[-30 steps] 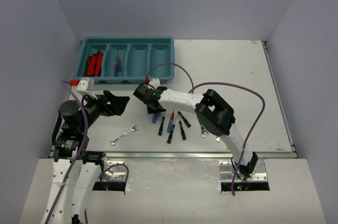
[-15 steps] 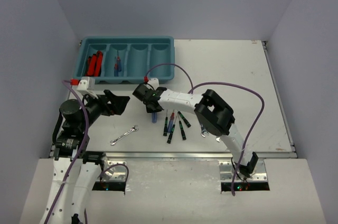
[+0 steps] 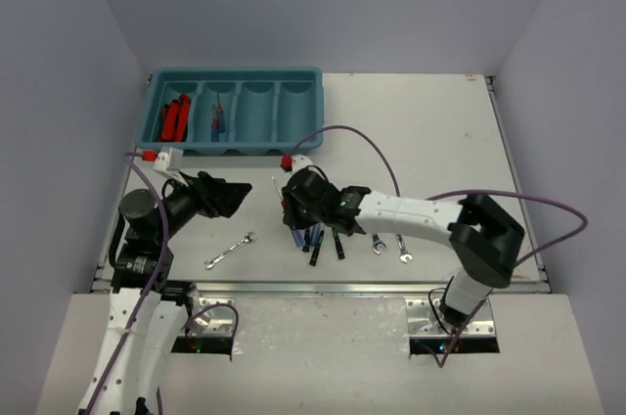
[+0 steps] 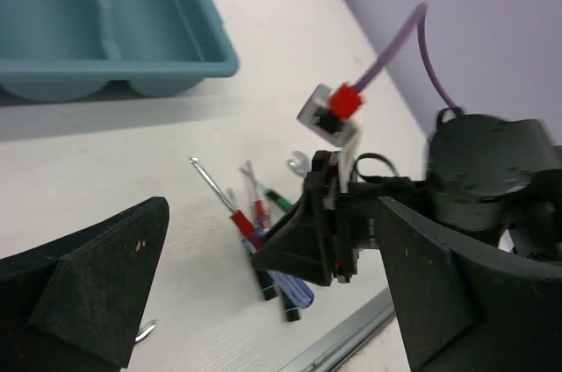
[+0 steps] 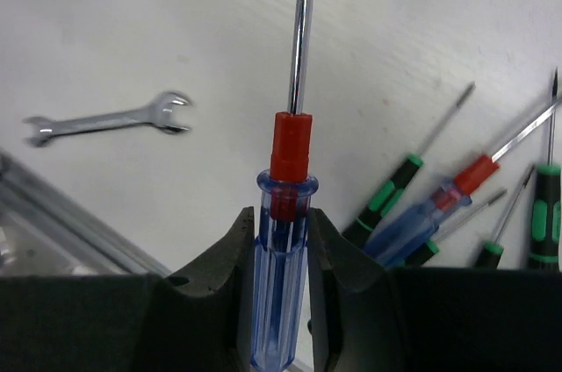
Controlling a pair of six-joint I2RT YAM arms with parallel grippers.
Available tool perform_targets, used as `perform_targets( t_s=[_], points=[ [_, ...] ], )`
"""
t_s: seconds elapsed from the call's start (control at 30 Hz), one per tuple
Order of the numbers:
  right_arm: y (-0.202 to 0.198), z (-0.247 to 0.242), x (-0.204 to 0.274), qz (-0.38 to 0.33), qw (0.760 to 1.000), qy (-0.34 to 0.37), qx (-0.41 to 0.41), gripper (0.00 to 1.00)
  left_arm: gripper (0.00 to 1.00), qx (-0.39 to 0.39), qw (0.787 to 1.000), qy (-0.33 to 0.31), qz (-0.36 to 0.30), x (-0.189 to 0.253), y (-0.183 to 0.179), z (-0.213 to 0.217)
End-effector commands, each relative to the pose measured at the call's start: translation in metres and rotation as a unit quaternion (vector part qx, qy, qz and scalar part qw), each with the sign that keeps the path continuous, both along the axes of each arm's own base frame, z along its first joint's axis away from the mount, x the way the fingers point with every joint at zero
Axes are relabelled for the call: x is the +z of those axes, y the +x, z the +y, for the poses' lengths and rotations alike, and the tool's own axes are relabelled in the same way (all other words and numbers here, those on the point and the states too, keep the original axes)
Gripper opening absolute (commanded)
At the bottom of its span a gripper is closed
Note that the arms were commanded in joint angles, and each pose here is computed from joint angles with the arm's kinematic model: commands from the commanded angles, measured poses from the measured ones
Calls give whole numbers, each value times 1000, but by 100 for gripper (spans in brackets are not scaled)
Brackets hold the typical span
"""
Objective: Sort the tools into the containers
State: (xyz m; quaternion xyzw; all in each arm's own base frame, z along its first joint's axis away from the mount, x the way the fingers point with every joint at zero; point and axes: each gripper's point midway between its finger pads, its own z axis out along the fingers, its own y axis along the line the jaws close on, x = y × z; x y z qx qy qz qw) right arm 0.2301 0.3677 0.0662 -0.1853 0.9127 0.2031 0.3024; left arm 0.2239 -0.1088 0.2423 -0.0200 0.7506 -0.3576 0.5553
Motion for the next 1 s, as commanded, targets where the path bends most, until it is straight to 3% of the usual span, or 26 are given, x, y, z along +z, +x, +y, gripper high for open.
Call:
perform_targets(
  t_s=[0.0, 0.1, 0.2, 0.33, 0.4, 0.47, 0.53, 0.6, 0.67, 0.7, 0.83, 0.87, 0.97],
  points=[
    [-8, 20, 90, -130, 973, 156, 109, 0, 100, -109, 989, -101, -26, 5, -10, -36],
    [-27, 12, 119, -174, 949, 220, 144, 0, 100, -153, 975, -156, -33, 8, -19, -47],
    [-39, 9, 141, -199, 930, 255, 172, 0, 98, -176, 969, -169, -34, 11, -18, -55],
    [-47, 10, 159, -210, 917, 279, 192, 0, 87, -210, 958, -191, -41, 18, -27, -75],
    [-49, 10, 165, -213, 913, 286, 196, 0, 78, -216, 957, -190, -39, 17, -27, -83],
    [-51, 11, 172, -216, 909, 294, 201, 0, 61, -218, 957, -190, -24, 11, -24, -91],
    [-54, 13, 173, -212, 907, 296, 210, 0, 51, -220, 957, -190, -20, 10, -22, -94],
    [-57, 15, 174, -213, 904, 300, 217, 0, 22, -214, 958, -190, -19, 12, -16, -94],
    [-56, 14, 174, -216, 904, 300, 215, 0, 5, -203, 961, -185, -18, 15, -9, -93],
    [-54, 13, 174, -218, 905, 299, 212, 0, 0, -196, 964, -178, -24, 18, -4, -93],
    [-50, 10, 171, -223, 909, 290, 202, 0, 0, -163, 975, -153, -23, 28, 20, -90],
    [-46, 7, 169, -226, 912, 284, 191, 10, 0, -151, 978, -141, -18, 29, 28, -89],
    [-23, -16, 150, -217, 942, 230, 114, 94, 0, -61, 994, -89, -7, 24, 66, -71]
  ],
)
